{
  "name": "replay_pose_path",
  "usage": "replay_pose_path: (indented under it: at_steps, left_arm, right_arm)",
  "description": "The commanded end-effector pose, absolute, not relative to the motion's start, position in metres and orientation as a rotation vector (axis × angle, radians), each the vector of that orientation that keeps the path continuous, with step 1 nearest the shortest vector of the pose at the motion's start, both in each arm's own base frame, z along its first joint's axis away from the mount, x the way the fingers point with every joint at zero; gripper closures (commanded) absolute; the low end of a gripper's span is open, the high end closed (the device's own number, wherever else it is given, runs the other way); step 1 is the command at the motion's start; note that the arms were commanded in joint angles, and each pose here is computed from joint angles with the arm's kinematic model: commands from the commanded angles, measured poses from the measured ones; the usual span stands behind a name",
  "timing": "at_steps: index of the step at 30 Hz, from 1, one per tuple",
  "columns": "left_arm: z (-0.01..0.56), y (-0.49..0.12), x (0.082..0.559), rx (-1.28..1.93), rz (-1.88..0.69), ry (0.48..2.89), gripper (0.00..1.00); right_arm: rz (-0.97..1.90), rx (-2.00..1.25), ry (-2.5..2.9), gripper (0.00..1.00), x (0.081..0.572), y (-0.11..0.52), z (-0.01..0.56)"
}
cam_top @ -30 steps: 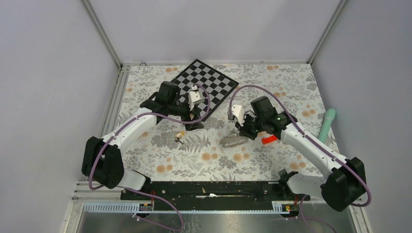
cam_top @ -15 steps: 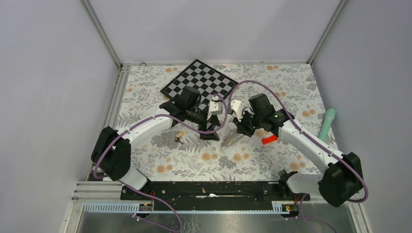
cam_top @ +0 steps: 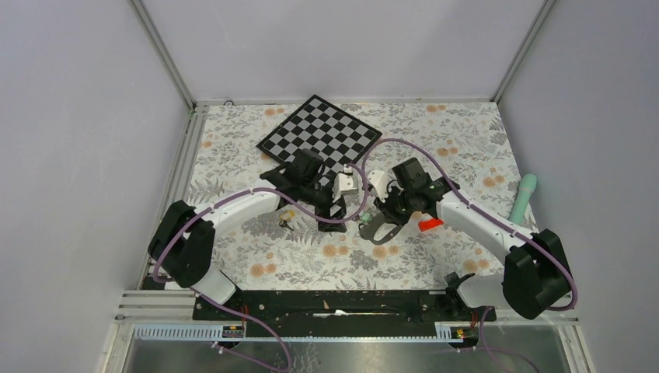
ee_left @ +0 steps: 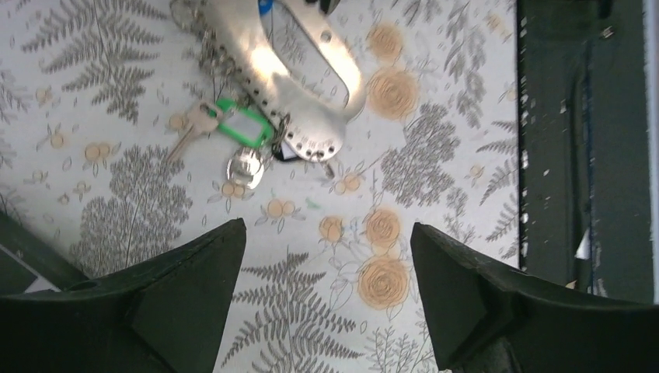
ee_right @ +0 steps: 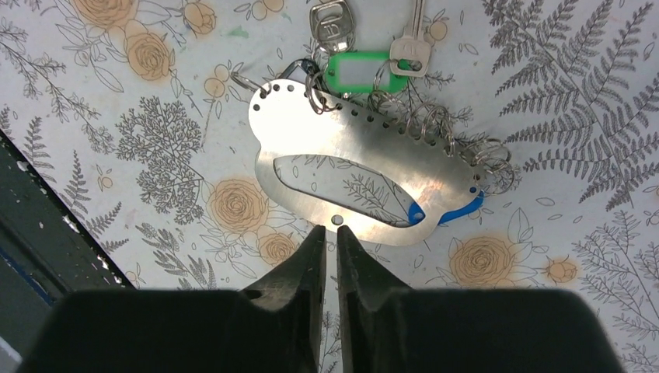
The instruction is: Put the keys on the keyring
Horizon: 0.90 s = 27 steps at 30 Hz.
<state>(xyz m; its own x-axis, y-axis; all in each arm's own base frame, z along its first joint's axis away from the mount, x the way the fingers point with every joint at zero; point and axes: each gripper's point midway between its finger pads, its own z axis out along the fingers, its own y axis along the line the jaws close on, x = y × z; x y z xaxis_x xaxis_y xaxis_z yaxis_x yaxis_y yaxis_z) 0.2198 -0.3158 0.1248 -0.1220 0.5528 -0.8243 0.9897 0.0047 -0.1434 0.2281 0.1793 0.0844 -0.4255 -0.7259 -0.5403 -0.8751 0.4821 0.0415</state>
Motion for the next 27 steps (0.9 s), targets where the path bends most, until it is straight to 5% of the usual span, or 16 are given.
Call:
replay_pose_path:
  at_steps: [1,8,27]
  left_arm:
    - [0.121,-0.301,0.234,1.586,-0.832,1.731,0.13]
    - [0.115,-0.263,0.255,1.453,-0.803,1.833,0.10]
    - [0.160,-0.173,0.304,1.087,-0.706,1.893,0.10]
  right_arm:
    - [0.430,-1.291,2.260,0.79,0.233,0.177,0.087]
    - [0.595,-1.309,2.125,0.58,0.225,0.198,0.093]
    - [0.737,-1.734,1.965,0.49,0.229,0.267,0.065]
